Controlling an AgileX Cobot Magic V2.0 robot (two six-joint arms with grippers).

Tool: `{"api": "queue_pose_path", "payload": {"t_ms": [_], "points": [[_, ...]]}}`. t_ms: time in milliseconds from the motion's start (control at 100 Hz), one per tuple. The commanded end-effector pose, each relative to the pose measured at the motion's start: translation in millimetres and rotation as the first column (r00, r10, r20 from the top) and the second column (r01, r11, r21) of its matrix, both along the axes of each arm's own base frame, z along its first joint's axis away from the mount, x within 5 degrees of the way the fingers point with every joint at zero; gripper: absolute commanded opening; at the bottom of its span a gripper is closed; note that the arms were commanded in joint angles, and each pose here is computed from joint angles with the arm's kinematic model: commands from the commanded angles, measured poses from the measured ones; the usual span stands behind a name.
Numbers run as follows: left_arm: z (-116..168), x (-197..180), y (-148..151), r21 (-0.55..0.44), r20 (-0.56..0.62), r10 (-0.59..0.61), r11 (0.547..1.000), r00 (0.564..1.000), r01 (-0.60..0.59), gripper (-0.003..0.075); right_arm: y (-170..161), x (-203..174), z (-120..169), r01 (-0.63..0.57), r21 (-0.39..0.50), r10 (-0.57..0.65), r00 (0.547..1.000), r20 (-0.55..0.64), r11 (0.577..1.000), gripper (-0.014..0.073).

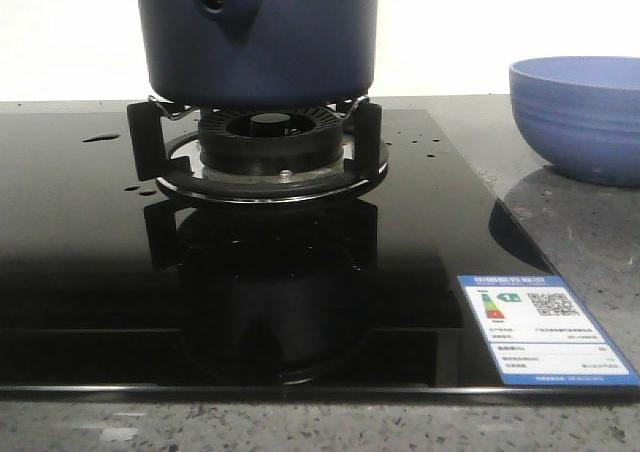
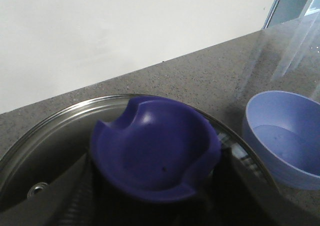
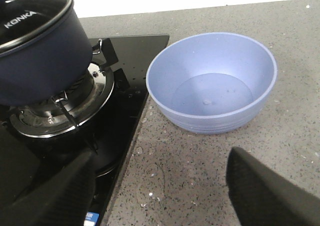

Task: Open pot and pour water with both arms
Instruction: 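Move the right gripper over the light blue bowl toward its rim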

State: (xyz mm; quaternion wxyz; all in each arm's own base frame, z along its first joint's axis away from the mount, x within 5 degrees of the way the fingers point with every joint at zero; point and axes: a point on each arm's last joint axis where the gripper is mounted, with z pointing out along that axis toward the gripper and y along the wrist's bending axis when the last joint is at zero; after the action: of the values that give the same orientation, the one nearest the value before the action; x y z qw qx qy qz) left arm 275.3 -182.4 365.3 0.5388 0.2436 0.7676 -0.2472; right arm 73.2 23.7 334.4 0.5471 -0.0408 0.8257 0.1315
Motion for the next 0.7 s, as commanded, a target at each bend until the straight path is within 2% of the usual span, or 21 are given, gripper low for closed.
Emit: {"api": "queue_pose_path", "payload": {"t_ms": [0,200,400,690], "points": [[42,-11,12,-0.097,0.144,0.078,0.993,0.987,-0.064,0.0340,0,5,14,0.005,0.013,-0.006,0.998,0.055,1.000,0.0497],[62,-23,25,-0.111,0.241,0.121,0.989,0.963,-0.096,0.0340,1,19,24,-0.007,-0.003,0.007,1.000,-0.009,1.000,0.0497],[76,-26,49,-0.125,0.280,0.184,0.980,0.942,-0.154,0.0340,-5,51,43,0.065,-0.026,-0.068,0.991,-0.112,0.998,0.0497],[84,-24,90,-0.127,0.279,0.283,0.958,0.918,-0.257,0.0340,-17,125,49,0.147,-0.167,-0.198,0.917,-0.346,0.975,0.0496]]}}
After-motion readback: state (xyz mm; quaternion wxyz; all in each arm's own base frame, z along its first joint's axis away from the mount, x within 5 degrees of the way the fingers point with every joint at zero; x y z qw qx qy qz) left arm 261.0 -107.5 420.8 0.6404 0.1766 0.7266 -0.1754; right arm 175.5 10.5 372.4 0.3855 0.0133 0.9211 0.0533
